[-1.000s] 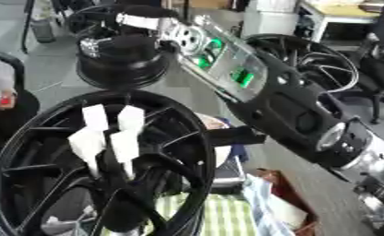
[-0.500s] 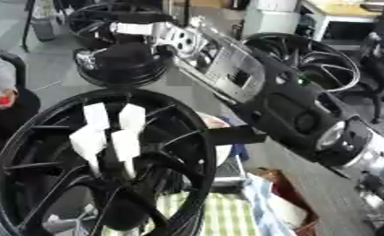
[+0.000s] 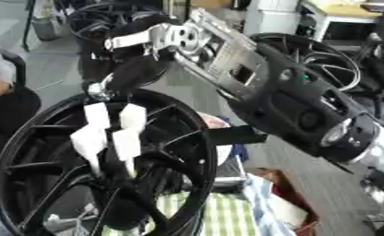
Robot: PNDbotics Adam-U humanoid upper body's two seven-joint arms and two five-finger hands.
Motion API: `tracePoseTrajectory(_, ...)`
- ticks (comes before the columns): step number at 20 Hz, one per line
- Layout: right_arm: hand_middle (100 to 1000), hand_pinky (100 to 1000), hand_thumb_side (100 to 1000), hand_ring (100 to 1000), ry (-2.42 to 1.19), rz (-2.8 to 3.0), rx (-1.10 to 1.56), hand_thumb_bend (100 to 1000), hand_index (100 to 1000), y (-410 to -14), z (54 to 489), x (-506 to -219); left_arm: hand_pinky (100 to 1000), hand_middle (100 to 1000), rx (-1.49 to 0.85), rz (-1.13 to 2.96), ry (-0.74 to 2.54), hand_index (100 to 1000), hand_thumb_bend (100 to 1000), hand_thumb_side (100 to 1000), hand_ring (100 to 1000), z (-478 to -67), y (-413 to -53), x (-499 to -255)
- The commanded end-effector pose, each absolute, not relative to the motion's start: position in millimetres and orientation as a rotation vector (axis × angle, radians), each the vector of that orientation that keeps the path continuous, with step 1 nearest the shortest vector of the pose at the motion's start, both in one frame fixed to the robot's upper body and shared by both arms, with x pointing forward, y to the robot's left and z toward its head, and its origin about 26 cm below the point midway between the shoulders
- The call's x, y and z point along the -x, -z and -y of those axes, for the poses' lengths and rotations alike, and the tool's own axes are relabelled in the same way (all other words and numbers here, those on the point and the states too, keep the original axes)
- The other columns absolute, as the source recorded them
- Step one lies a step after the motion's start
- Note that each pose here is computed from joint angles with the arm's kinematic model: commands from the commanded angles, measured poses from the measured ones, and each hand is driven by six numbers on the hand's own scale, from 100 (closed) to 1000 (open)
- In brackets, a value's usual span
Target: Pull the pin out of the wheel hub.
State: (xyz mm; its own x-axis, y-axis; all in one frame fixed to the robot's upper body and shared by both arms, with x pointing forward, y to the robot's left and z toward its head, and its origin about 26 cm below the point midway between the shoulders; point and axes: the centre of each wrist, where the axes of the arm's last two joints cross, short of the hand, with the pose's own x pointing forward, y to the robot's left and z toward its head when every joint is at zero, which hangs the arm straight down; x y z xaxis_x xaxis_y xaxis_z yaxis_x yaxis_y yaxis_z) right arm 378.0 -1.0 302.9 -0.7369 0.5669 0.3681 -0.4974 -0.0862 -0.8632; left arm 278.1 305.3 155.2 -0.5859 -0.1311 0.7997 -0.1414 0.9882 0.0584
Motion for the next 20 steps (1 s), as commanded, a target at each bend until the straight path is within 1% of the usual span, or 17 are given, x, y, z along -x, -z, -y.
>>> tracePoseTrajectory(1, 774, 827, 544, 835, -1.964, 1.429, 0.15, 125, 833, -322.9, 7.4, -376.6, 830, 788, -0.195, 2.219, 0.004, 805, 157, 617, 900, -306.0, -160.7, -277.3)
tracePoseTrajectory(5, 778, 828, 529, 839, -2.018, 1.337, 0.147, 177, 838, -325.7, 8.9, -377.8, 830, 788, -0.199, 2.218, 0.003, 805, 156, 618, 900, -306.5, -160.4, -277.0)
tracePoseTrajectory(8, 784, 831, 520, 845, -2.042, 1.281, 0.119, 212, 844, -319.8, 7.1, -380.6, 830, 788, -0.2, 2.216, 0.002, 805, 155, 619, 900, -306.7, -160.0, -276.8)
tracePoseTrajectory(9, 787, 834, 487, 848, -2.05, 1.271, 0.113, 227, 849, -318.6, 6.5, -381.2, 830, 788, -0.2, 2.215, 0.001, 805, 157, 615, 900, -306.8, -160.0, -276.7)
tracePoseTrajectory(10, 791, 835, 502, 850, -2.058, 1.264, 0.109, 239, 853, -317.5, 6.1, -381.8, 830, 788, -0.201, 2.215, 0.001, 805, 155, 619, 900, -306.9, -159.9, -276.7)
tracePoseTrajectory(12, 795, 836, 493, 853, -2.07, 1.246, 0.104, 257, 860, -314.5, 5.2, -383.9, 830, 789, -0.2, 2.215, 0.002, 805, 155, 619, 900, -306.8, -160.0, -276.7)
tracePoseTrajectory(16, 798, 840, 429, 858, -2.097, 1.218, 0.115, 322, 868, -307.8, 3.6, -387.6, 831, 789, -0.2, 2.215, 0.002, 805, 155, 619, 901, -306.9, -160.0, -276.7)
tracePoseTrajectory(20, 798, 841, 361, 863, -2.117, 1.204, 0.129, 364, 870, -302.3, 3.9, -391.6, 831, 789, -0.2, 2.215, 0.002, 805, 155, 620, 901, -306.8, -159.9, -276.7)
